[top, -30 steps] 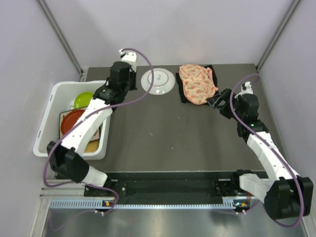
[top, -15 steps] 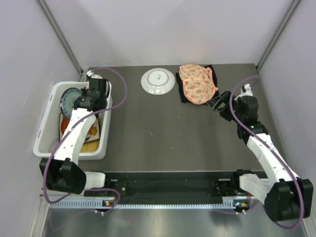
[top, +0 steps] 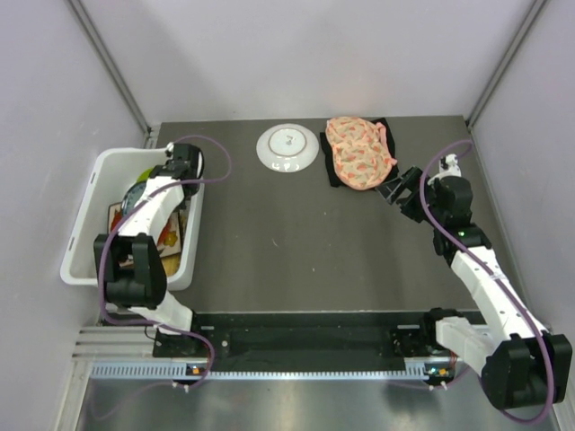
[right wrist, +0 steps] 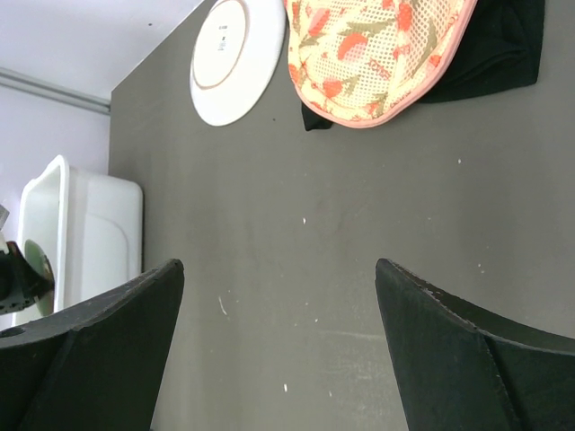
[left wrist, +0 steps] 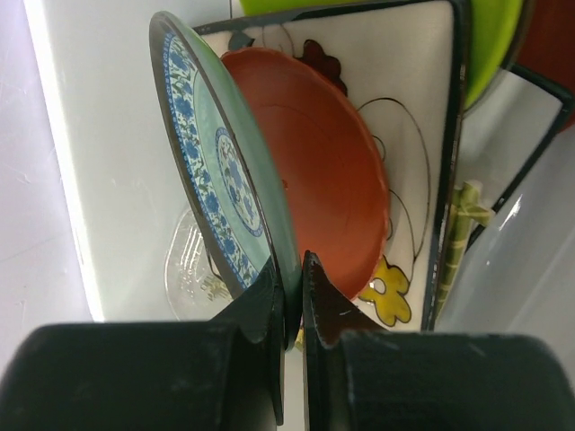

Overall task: Place the plates into the plastic bin on the countertop
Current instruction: Place the plate in the plastic bin.

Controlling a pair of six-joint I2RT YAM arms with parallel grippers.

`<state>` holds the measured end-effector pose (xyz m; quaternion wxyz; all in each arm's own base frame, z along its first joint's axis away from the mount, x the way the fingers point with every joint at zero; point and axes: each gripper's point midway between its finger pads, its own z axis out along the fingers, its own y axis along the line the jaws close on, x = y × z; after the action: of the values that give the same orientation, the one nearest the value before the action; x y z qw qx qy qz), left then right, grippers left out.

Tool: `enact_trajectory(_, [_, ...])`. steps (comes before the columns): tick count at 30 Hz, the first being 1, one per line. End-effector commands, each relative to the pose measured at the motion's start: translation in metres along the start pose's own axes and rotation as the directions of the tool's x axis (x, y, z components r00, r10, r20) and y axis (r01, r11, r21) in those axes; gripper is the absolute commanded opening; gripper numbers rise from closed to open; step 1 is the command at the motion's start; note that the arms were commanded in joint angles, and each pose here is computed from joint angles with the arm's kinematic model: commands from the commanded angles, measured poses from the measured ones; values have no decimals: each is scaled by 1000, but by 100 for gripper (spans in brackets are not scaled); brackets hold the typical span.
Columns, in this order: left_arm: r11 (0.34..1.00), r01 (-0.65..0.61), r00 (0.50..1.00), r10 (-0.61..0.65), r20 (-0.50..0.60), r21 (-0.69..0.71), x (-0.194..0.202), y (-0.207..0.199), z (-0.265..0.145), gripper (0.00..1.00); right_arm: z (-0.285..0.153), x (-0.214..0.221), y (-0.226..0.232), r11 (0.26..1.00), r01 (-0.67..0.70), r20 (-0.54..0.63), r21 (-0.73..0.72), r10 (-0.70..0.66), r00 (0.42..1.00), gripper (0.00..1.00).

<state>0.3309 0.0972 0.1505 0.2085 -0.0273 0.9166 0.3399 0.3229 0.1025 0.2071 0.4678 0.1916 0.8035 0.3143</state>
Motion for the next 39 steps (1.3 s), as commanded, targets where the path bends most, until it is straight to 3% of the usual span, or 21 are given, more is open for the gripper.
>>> enact_trajectory(1, [998,64,998,-64,-3,-19,-2,9,3,0,-6,-13,12,999,29,37,-39,-28,999,88])
enact_trajectory(12, [999,-5,994,8,-111,31,23,-8,13,0,-8,-9,11,999,23,27,-41,-22,999,88])
enact_trajectory(17, [999,30,987,-24,-160,30,33,-11,19,17,-8,-7,11,999,23,20,-45,-22,1000,88])
enact_trajectory(18, [999,30,985,-24,-168,33,35,-11,19,38,-8,-7,10,999,23,21,-46,-22,1000,88])
enact_trajectory(20, [999,25,983,-18,-183,33,40,-13,21,66,-8,-6,10,999,22,20,-45,-21,1000,88])
enact_trajectory(21, [999,22,983,-16,-183,31,41,-14,21,85,-9,-6,10,999,23,19,-46,-22,1000,88])
enact_trajectory(24, [999,28,983,-23,-181,27,39,-12,19,99,-9,-6,9,999,25,20,-41,-24,1000,88])
enact_trajectory(27, [999,36,986,-31,-164,28,33,-5,12,99,-9,-7,9,999,28,23,-40,-27,999,88])
enact_trajectory(35, [953,164,986,-164,-24,253,-19,5,-48,99,-6,-7,7,999,32,26,-34,-31,999,88])
enact_trajectory(39, [895,212,941,-296,164,393,-86,9,-103,99,-4,-5,4,999,29,21,-28,-28,999,88])
